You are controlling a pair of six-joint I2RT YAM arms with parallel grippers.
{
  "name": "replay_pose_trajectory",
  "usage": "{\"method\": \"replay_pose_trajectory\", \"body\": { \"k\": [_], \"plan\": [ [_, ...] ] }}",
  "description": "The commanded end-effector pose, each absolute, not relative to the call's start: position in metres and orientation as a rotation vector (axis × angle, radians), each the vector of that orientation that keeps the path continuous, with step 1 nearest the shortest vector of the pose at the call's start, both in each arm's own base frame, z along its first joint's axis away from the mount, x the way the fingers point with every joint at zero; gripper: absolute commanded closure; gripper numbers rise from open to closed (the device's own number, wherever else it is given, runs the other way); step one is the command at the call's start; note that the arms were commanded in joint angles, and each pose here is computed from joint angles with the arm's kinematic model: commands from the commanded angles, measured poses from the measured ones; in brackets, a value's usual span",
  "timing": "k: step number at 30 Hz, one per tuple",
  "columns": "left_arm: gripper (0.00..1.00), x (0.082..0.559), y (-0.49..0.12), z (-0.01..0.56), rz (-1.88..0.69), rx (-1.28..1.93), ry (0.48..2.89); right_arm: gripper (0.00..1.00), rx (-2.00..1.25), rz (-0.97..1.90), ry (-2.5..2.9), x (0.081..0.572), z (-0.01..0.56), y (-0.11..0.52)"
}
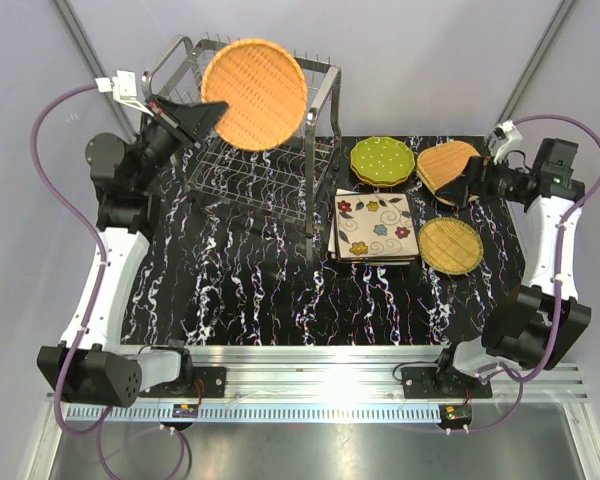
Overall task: Unload the plates from the dish rack
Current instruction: Pass the plate from the left arm to the right
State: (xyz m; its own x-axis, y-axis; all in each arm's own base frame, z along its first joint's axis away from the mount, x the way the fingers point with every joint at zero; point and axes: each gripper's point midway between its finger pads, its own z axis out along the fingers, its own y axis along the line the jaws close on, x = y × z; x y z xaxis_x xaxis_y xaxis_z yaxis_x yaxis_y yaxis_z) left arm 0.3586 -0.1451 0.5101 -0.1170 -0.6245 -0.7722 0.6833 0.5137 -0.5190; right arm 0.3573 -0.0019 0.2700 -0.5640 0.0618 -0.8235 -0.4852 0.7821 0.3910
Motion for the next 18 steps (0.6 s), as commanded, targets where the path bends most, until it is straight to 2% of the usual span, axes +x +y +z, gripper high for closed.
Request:
{"method": "replay_pose_trajectory", "body": {
  "k": [1, 6, 10, 18],
  "plan": [
    [1.0, 0.309, -0.165, 0.529, -1.198, 0.221, 1.184, 0.01, -0.481, 0.842, 1.889, 0.346, 0.323, 0.036],
    [1.0, 0.278, -0.19, 0.513, -1.254, 0.308, 1.194, 0.0, -0.589, 1.085, 1.789, 0.322, 0.349, 0.099],
    [1.0, 0.271, -0.206, 0.478, -1.279, 0.323, 1.264, 0.0, -0.653, 1.218, 1.699, 0.293, 0.375, 0.135],
    [1.0, 0.26, -0.231, 0.426, -1.301, 0.33, 1.357, 0.0, -0.701, 1.361, 1.65, 0.255, 0.377, 0.181]
  ]
}}
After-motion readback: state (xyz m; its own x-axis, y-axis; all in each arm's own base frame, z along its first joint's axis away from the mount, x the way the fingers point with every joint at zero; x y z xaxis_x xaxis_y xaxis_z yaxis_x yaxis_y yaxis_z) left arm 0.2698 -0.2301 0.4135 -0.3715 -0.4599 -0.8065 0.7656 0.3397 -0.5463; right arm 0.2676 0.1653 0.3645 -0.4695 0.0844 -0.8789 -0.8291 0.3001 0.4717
